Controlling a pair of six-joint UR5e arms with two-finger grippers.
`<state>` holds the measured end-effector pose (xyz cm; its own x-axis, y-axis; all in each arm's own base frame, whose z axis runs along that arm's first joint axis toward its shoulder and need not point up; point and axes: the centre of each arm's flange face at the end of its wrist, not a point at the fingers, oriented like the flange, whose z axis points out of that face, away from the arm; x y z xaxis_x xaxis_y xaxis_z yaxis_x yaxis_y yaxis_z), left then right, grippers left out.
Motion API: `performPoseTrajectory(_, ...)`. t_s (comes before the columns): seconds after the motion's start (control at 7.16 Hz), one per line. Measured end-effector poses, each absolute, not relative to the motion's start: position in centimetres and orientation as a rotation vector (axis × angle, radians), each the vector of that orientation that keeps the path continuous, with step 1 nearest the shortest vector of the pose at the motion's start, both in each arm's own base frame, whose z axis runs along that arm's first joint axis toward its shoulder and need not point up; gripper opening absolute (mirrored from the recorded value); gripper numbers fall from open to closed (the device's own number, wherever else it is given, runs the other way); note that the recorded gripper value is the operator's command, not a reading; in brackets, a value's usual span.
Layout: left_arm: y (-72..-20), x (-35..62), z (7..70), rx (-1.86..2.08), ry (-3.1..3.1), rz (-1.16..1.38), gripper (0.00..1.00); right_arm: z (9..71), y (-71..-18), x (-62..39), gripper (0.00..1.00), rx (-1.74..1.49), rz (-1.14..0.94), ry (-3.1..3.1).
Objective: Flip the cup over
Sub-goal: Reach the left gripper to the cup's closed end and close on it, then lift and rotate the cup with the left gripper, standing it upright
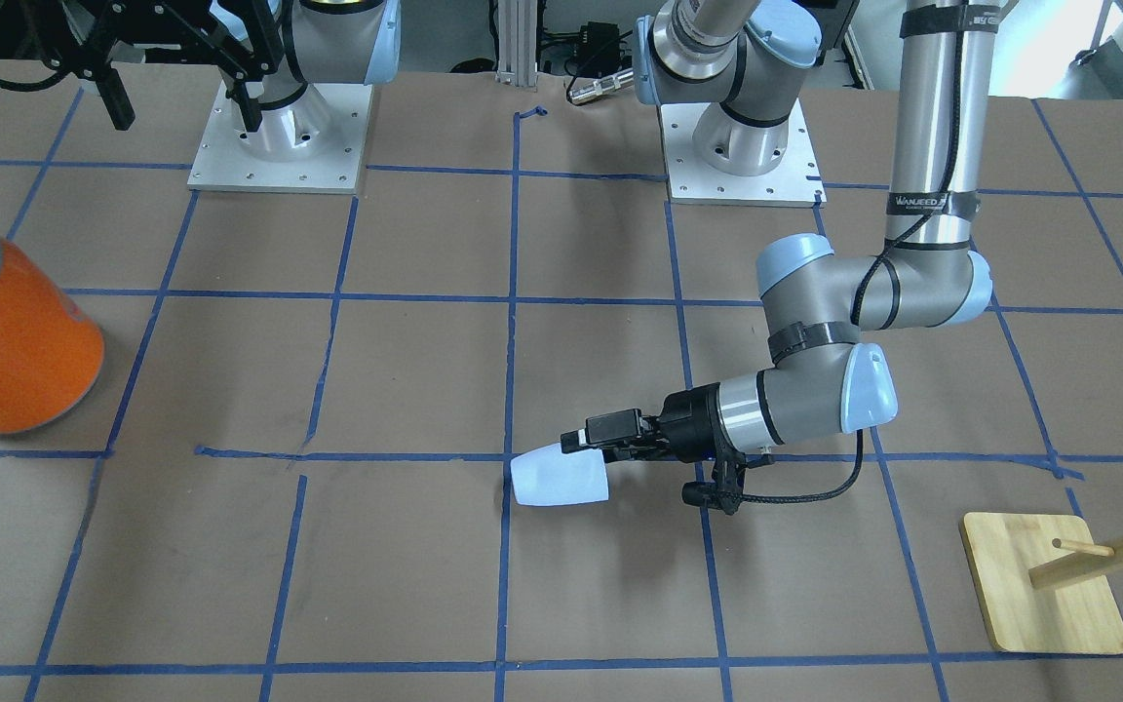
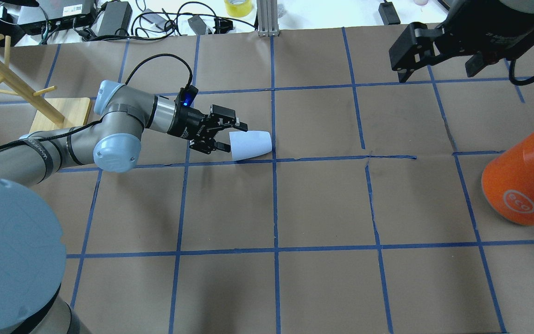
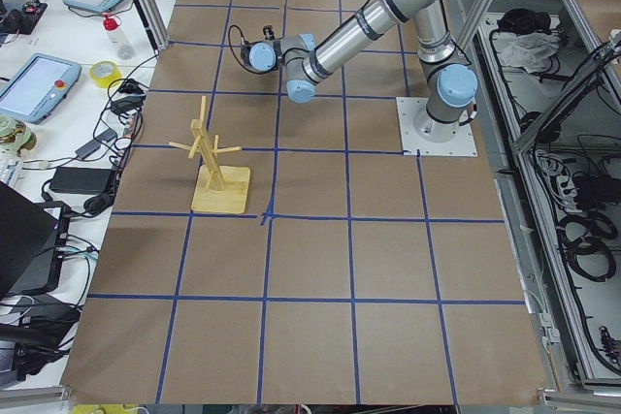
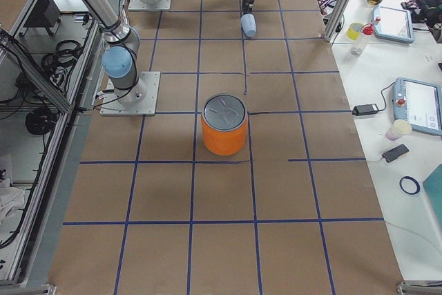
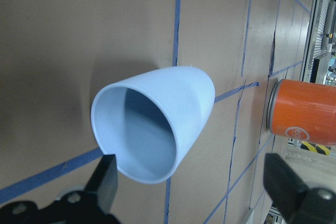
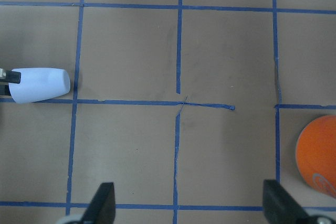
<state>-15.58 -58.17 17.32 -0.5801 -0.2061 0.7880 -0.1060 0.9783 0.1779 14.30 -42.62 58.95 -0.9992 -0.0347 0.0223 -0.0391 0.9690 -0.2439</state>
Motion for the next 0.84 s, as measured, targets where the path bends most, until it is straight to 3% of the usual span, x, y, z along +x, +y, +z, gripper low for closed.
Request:
performPoseTrajectory(0.28,-58.25,-15.82,16.83,0.271,-2.182,-0.167,0.46,57.55,-43.86,14.31,1.00,0.061,0.330,-3.105)
performPoseTrajectory(0.42,-58.33,-15.87,16.74,0.291,-2.180,-0.171,0.44,57.31,-43.99,14.30,1.00,0.060,0.317,-3.106)
performPoseTrajectory(0.56,-58.42,-15.88,16.78,0.295,-2.182,-0.163,0.14,57.48,-43.82,14.29,1.00,0.059,0.319,-3.105)
performPoseTrajectory(0.7,-58.48,-15.88,16.82,0.296,-2.183,-0.158,0.00,57.80,-43.45,14.29,1.00,0.058,0.328,-3.105)
performPoseTrajectory(0.84,-58.50,-15.91,16.86,0.297,-2.183,-0.156,0.00,57.87,-43.08,14.33,1.00,0.059,0.330,-3.106)
